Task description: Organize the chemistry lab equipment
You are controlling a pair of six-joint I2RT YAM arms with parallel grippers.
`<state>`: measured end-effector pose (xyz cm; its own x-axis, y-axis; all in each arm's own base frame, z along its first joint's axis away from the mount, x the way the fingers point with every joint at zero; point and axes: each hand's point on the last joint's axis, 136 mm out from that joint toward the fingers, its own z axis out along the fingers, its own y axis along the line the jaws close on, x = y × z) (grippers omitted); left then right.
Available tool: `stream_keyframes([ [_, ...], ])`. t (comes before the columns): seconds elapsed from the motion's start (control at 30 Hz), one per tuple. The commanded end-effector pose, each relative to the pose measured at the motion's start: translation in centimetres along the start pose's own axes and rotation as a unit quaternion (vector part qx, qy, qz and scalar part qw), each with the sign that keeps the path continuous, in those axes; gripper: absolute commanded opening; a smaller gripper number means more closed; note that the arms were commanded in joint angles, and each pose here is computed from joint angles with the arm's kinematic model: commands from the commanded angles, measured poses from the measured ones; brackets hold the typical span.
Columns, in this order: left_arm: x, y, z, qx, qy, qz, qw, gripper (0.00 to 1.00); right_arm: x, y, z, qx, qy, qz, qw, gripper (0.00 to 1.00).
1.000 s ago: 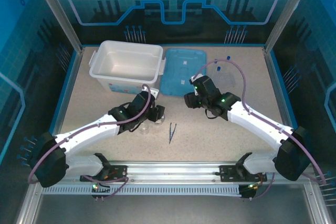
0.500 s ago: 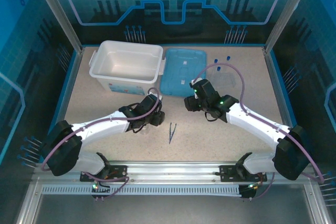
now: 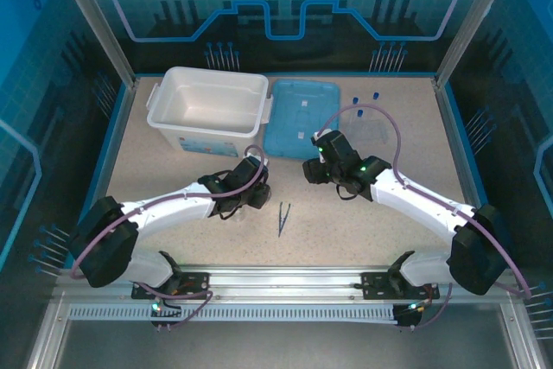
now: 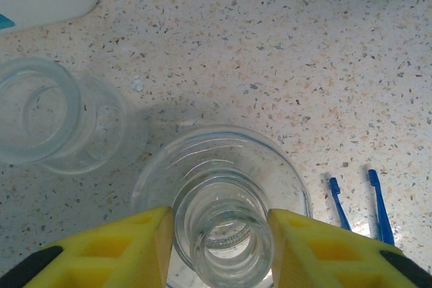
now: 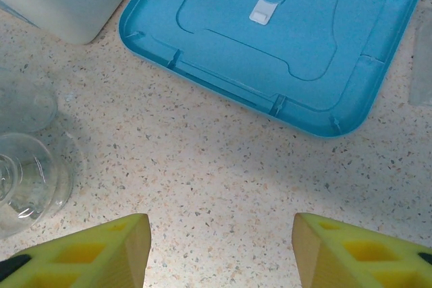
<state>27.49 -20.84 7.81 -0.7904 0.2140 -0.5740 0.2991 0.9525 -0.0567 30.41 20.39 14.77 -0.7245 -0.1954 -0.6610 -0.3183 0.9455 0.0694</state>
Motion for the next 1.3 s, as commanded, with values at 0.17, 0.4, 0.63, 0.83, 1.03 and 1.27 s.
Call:
stream_keyframes([
  [0.17,-1.5,-0.6,-0.3,0.002,-0.016,0.005,1.000,0.41,0.4,0.6,0.0,-0.008,0.003,0.003,1.000,0.58],
  [0.4,-1.9,-0.9,-0.2,0.005,-0.019,0.007,1.000,0.39,0.4,0.6,0.1,-0.008,0.004,0.003,1.000,0.57],
  [0.63,-2.0,-1.0,0.0,0.004,-0.017,0.009,1.000,0.36,0.5,0.6,0.0,-0.008,0.005,0.004,1.000,0.57],
  [0.83,-1.8,-0.7,-0.2,-0.001,-0.016,0.011,1.000,0.35,0.4,0.5,0.0,-0.007,0.004,0.003,1.000,0.56],
  [1.03,-1.7,-0.6,-0.1,-0.002,-0.014,0.012,1.000,0.25,0.3,0.7,0.1,-0.008,0.005,0.004,1.000,0.56],
  [1.27,-2.4,-0.7,-0.9,0.000,-0.021,0.020,1.000,0.15,0.2,0.6,-0.1,-0.007,0.002,0.004,1.000,0.56],
])
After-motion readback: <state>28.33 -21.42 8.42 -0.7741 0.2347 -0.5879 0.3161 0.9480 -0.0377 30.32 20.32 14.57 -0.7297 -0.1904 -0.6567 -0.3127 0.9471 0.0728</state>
